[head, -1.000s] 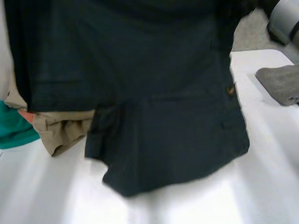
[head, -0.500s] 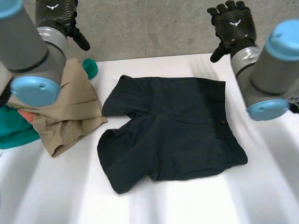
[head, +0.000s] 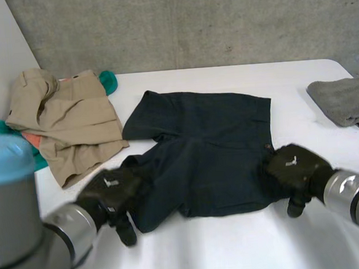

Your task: Fold the laundry.

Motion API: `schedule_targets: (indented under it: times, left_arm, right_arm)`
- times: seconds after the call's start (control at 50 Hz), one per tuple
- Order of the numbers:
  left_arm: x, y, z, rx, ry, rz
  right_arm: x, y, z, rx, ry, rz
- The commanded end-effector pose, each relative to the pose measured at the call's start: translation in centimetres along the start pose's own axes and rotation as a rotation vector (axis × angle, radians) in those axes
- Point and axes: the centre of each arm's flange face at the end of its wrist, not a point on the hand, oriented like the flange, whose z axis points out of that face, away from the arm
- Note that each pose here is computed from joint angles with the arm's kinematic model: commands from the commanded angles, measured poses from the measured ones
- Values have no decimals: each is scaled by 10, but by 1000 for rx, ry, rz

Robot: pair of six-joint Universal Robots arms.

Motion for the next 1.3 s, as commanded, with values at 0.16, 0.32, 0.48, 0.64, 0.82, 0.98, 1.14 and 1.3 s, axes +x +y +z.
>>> schedule_targets:
  times: [0.16, 0.32, 0.48, 0.64, 0.82, 0.98, 1.14, 1.3]
  left_arm:
    - [17, 22, 50, -10, -1, 40]
    - [10, 12, 70, 69, -50, 84]
    - [3, -9, 26, 57, -87, 259]
    - [16, 10, -19, -198, 111, 428]
    - [20, -3, -8, -102, 135, 303]
    - [21, 2, 1, -93, 46, 160]
    - [32, 14, 13, -141, 54, 135]
    - [42, 20, 28, -161, 42, 166]
  right_arm:
    - [-12, 37, 33, 132, 118, -49]
    - [-5, 33, 32, 168, 167, -34]
    - [15, 12, 1, 125, 185, -118]
    - [-1, 13, -52, -173, -153, -187]
    - [14, -11, -22, 4, -86, -31]
    - [34, -18, 3, 56, 51, 173]
    - [35, -26, 9, 112, 100, 218]
    - [42, -31, 12, 152, 151, 298]
